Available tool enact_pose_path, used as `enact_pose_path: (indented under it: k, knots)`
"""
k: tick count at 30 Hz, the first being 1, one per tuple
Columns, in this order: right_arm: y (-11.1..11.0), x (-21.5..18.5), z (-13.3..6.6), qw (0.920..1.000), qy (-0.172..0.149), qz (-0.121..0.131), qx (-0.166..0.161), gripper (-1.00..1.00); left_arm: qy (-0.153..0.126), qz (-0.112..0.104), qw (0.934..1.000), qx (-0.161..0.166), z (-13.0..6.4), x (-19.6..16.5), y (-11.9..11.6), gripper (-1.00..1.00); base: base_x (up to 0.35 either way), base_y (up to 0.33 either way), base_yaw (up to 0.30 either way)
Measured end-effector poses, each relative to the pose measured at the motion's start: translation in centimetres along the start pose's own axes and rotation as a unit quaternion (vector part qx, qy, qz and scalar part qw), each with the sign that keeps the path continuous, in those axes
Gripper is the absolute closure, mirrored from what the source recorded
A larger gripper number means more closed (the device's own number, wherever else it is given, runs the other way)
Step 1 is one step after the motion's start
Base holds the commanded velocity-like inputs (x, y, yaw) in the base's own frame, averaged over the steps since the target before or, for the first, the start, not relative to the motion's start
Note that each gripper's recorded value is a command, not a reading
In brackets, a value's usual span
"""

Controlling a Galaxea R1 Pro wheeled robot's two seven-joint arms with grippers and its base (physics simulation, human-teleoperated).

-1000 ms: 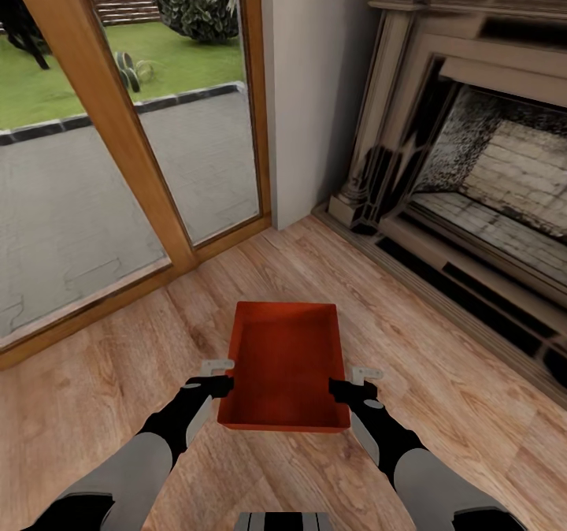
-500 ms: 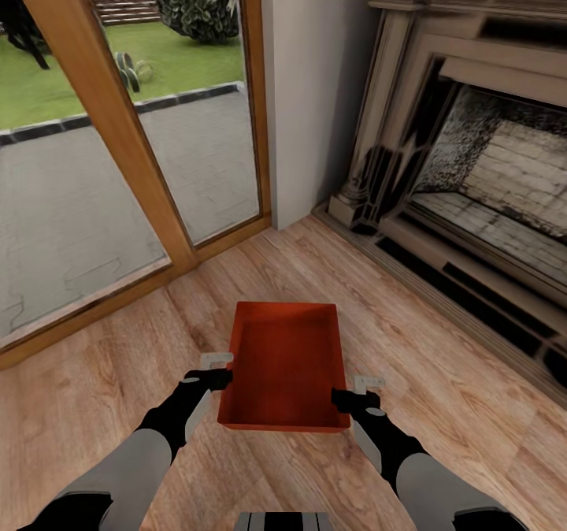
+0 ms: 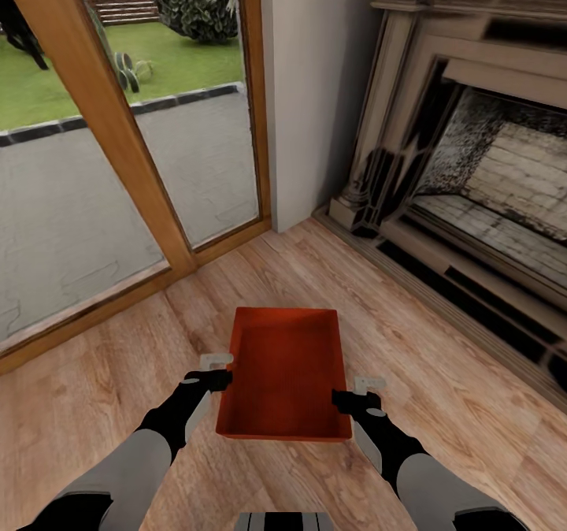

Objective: Move the two storage containers from the living room to the garage. In the garage, place one container on the floor and stack the other container on top of it (either order is fine).

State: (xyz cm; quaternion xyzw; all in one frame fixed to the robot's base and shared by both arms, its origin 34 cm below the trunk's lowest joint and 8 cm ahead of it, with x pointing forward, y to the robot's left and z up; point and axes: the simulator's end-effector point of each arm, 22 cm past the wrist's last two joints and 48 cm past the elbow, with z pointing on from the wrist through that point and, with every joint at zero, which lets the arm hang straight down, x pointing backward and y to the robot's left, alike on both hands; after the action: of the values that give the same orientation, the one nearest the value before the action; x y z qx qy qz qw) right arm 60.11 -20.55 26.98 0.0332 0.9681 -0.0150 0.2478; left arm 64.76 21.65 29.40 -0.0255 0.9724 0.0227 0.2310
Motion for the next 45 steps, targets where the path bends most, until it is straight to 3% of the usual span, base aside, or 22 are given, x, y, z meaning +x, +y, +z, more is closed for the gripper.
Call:
enact_pose_path:
  k: [15, 25, 45]
  knots:
    - [-0.1, 0.1, 0.0, 1.0000, 0.001, 0.000, 0.002, -1.00, 0.003, -0.001, 1.0000, 0.001, 0.0, 0.2, -0.1, -1.00, 0.039, 0.000, 0.000]
    - [-0.3, 1.2, 0.0, 0.9999, 0.012, -0.002, 0.003, -1.00, 0.031, 0.000, 0.9995, 0.000, 0.3, 2.9, 0.0, -1.00, 0.000, 0.000, 0.000]
    - [-0.2, 1.2, 0.0, 0.9999, 0.013, -0.002, 0.003, -1.00, 0.046, 0.003, 0.9989, 0.001, 0.3, 4.4, -0.1, -1.00, 0.000, 0.000, 0.000]
